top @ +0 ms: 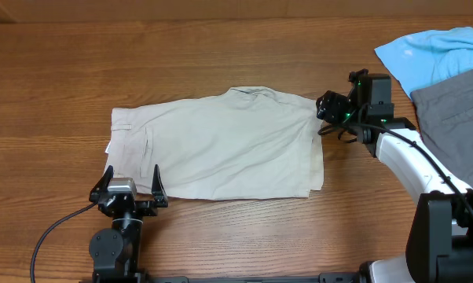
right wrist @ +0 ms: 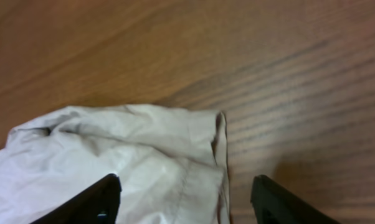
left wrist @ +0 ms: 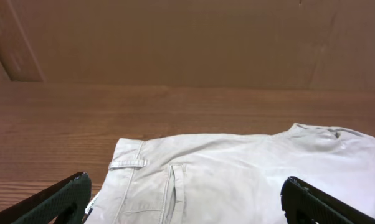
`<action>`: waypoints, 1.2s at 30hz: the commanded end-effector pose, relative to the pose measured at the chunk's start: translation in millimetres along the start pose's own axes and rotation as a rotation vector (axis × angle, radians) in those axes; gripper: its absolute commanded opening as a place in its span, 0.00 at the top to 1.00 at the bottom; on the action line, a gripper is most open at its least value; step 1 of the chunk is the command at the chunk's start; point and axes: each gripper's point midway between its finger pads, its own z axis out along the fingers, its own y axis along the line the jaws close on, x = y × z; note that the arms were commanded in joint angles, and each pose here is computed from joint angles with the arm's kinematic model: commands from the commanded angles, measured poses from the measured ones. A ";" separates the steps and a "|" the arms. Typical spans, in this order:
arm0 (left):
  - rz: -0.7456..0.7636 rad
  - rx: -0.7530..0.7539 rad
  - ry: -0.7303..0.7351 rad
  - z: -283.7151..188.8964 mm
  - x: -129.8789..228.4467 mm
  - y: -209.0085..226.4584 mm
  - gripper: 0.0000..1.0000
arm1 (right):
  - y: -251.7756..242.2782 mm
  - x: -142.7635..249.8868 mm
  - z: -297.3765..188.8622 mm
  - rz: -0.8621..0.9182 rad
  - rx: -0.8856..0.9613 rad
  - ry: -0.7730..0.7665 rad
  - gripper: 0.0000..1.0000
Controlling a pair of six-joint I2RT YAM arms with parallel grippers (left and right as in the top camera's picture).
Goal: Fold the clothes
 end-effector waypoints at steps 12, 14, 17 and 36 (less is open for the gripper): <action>0.022 -0.012 -0.007 -0.3 -0.4 2.5 0.00 | 4.5 59.8 -69.8 0.049 0.036 0.252 0.25; 0.023 -0.012 -0.007 -0.3 -0.4 2.4 0.00 | 2.2 85.2 -74.2 0.052 0.036 0.356 0.25; 0.023 -0.012 -0.007 -0.3 -0.4 2.5 0.00 | 13.0 120.9 -73.7 0.001 -0.062 0.482 0.27; 0.022 -0.013 -0.007 -0.3 -0.4 2.6 0.00 | 1.1 207.2 -67.2 0.042 -0.078 0.677 0.43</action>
